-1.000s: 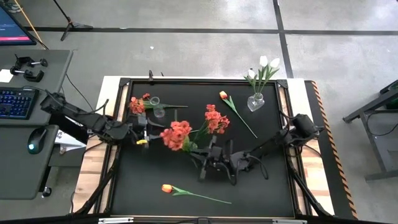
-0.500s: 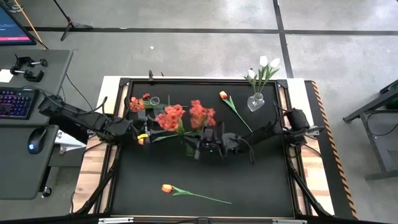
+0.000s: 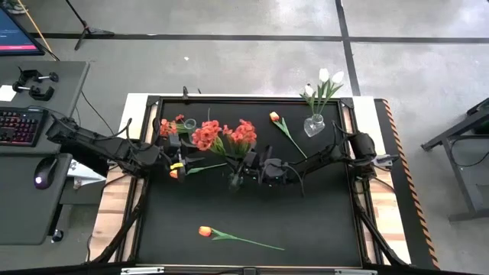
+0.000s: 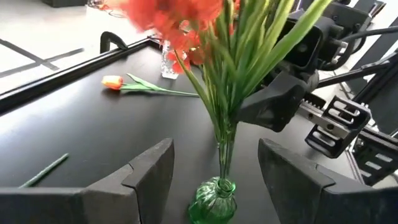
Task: Sort flowers into vase by color
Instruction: Put the bottom orange flowers into the green vase
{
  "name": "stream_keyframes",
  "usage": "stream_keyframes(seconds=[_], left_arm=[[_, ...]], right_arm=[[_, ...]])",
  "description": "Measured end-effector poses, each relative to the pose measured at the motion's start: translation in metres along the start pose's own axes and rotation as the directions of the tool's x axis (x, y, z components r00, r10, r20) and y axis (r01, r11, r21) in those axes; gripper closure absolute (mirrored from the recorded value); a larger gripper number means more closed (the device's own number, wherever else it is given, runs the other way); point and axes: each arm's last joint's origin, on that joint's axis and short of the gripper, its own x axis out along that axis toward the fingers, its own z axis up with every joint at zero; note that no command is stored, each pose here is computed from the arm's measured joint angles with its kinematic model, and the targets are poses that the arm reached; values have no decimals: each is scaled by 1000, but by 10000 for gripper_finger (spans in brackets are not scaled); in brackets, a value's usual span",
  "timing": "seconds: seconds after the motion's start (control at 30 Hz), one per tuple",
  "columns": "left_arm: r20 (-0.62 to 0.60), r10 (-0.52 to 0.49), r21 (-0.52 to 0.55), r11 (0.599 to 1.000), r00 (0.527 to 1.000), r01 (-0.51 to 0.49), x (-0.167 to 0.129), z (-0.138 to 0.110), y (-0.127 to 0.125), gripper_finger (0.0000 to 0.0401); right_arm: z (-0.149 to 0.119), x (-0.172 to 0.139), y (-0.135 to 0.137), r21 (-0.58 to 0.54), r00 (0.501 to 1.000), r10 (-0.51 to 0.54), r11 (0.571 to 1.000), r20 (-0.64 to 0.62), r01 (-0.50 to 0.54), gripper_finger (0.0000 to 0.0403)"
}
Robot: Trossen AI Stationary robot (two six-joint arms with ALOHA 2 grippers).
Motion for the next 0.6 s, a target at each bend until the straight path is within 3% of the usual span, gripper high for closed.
stream_keyframes(seconds=[0.23, 0.47, 0.6], left_arm=[[8, 15, 20, 1000, 1000, -15, 0, 0, 0, 181], [7, 20, 23, 1000, 1000, -21, 0, 0, 1, 181], [9, 23, 23, 999, 1000, -23, 0, 0, 1, 181]], right_arm=[[-11, 1, -1, 37, 999, -33, 999, 12, 33, 403], [-3, 1, 0, 69, 995, -32, 997, 97, 25, 403], [-5, 1, 0, 61, 997, -32, 998, 76, 27, 403]])
